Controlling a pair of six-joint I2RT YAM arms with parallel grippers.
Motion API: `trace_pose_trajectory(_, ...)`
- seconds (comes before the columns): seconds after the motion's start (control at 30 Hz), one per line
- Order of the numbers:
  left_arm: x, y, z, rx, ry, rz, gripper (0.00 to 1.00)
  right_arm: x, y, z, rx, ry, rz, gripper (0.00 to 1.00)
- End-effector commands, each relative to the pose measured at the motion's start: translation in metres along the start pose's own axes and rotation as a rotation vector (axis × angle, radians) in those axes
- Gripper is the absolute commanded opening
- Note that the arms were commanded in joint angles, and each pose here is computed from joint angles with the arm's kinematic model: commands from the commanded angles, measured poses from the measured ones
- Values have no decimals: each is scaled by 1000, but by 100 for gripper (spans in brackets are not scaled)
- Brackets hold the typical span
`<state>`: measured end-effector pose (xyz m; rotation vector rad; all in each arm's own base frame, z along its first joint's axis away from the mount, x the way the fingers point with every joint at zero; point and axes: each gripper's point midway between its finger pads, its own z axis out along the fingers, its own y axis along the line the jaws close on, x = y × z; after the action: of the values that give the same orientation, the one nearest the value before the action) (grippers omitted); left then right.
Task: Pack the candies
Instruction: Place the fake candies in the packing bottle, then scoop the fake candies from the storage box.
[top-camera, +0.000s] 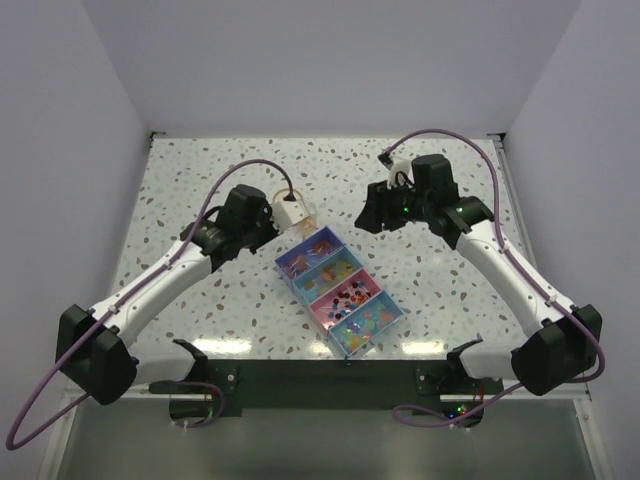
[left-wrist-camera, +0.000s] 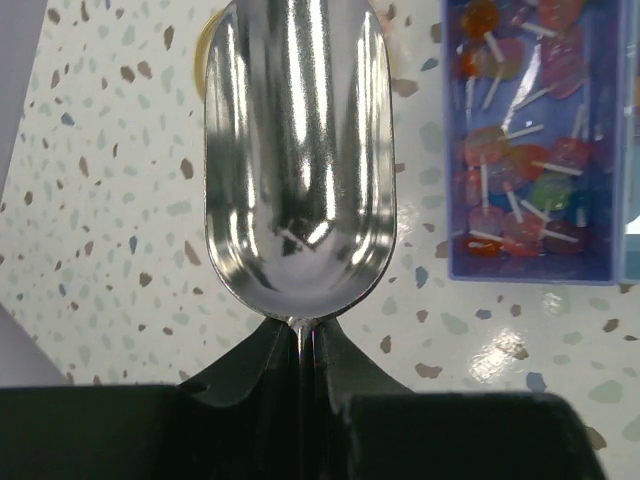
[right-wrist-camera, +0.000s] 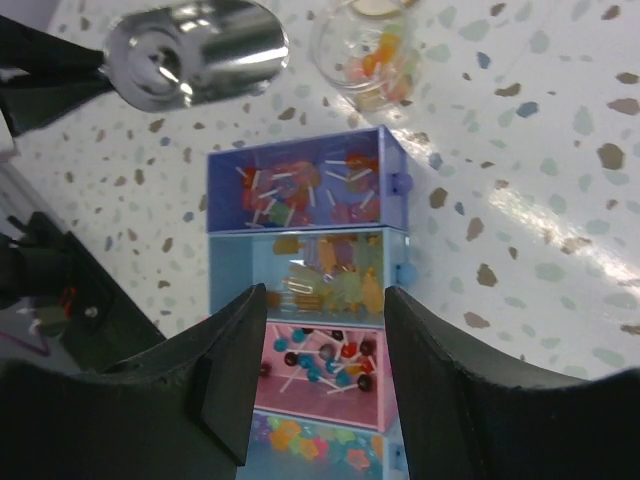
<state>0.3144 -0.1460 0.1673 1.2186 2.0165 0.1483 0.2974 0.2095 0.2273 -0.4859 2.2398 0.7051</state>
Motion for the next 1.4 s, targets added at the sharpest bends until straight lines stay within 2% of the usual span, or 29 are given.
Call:
trace_pose_trajectory(0.0, -44, -18, -10, 110, -244, -32, 0, -34, 41, 2, -227, -76, 83, 54)
trace_pose_trajectory(0.13, -57, -29, -19, 167, -333, -52, 0, -37, 56, 16, -354, -59, 152, 54)
trace_pose_trajectory(0.3, -76, -45, -33, 272, -440, -73, 0, -37, 57, 31, -401, -37, 226, 53)
trace_pose_trajectory(0.53, -78, -55, -35, 315, -465, -86, 0, -41, 60, 43, -453, -22, 276, 53)
trace_pose_trajectory(0.73, -83, -53, -34, 307, -489, -87, 0, -36, 63, 51, -490, 12, 315, 47)
trace_pose_trajectory(0.93, -90, -52, -34, 309, -519, -91, 0, -24, 60, 58, -494, 45, 343, 36)
trace_pose_trajectory(1.03, -91, -53, -32, 312, -521, -88, 0, -21, 59, 61, -494, 51, 354, 21)
trace_pose_trajectory(1.07, -90, -53, -31, 311, -517, -90, 0, -21, 59, 60, -495, 49, 358, 11)
trace_pose_trajectory(1.1, -89, -53, -30, 308, -513, -89, 0, -20, 58, 61, -497, 53, 374, 6)
trace_pose_trajectory(1.17, -87, -53, -29, 305, -516, -90, 14, -24, 56, 59, -511, 40, 398, 0)
trace_pose_trajectory(1.23, -85, -51, -28, 291, -528, -103, 28, -26, 50, 58, -517, 24, 415, 0)
trace_pose_trajectory(1.37, -81, -40, -33, 267, -588, -132, 47, -30, 42, 54, -540, 10, 467, 0)
